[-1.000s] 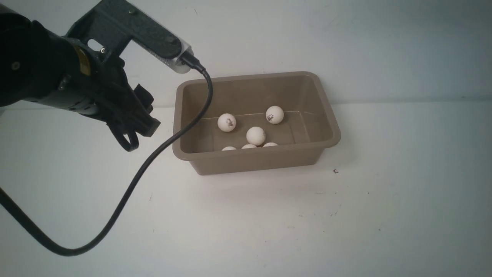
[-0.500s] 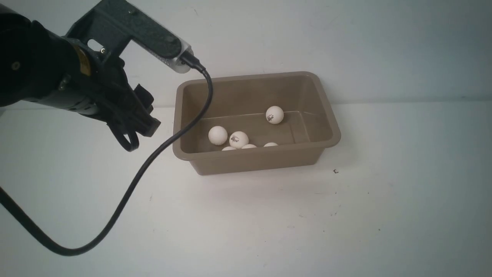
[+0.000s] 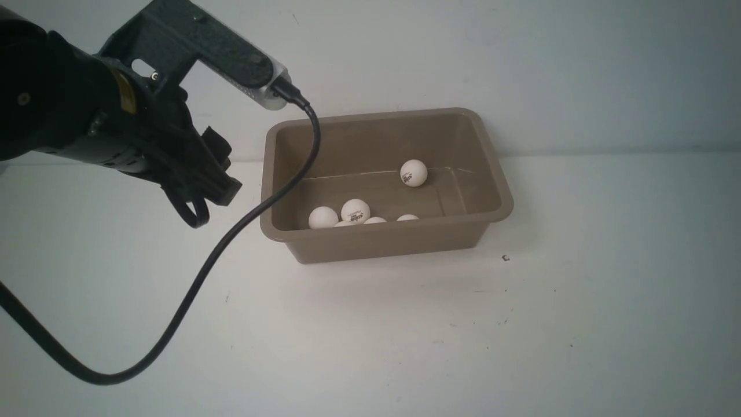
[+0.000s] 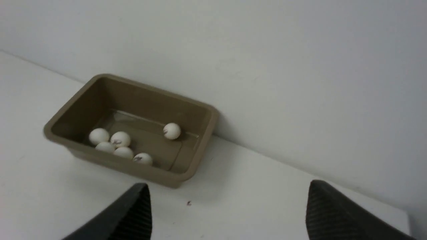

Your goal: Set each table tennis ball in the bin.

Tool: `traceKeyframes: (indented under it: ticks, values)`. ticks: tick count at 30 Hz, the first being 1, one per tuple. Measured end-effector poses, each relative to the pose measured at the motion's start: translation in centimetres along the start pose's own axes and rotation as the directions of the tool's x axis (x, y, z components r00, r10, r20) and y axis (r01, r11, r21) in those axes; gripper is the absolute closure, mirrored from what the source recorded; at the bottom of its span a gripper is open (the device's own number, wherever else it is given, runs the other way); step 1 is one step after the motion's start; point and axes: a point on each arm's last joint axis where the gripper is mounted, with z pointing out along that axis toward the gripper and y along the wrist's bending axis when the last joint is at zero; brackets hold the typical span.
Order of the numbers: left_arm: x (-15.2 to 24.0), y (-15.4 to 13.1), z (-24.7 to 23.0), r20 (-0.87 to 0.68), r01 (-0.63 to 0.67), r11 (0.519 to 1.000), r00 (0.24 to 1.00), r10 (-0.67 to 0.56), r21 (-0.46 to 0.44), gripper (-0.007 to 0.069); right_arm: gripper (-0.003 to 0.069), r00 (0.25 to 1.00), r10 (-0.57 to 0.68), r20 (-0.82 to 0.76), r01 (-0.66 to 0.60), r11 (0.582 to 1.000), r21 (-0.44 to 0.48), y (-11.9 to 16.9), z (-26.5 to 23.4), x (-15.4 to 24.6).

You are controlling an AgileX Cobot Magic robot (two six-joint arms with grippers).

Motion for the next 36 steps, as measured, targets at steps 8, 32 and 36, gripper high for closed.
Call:
traceKeyframes:
  ticks: [8, 32, 36]
  values:
    - [0.0, 0.0, 0.0, 0.000, 0.000, 1.000, 1.000, 0.000, 0.000, 0.0210, 0.0095, 0.989, -0.028, 0.148, 0.057, 0.979, -0.195, 3.3, -0.2, 3.1]
    - [0.0, 0.0, 0.0, 0.000, 0.000, 1.000, 1.000, 0.000, 0.000, 0.0210, 0.0095, 0.974, -0.189, 0.126, 0.180, 0.980, 0.080, 3.2, -5.5, 6.6]
    - [0.0, 0.0, 0.0, 0.000, 0.000, 1.000, 1.000, 0.000, 0.000, 0.0210, 0.0095, 0.976, -0.194, 0.096, 0.177, 0.970, 0.165, 2.7, -6.3, 7.2]
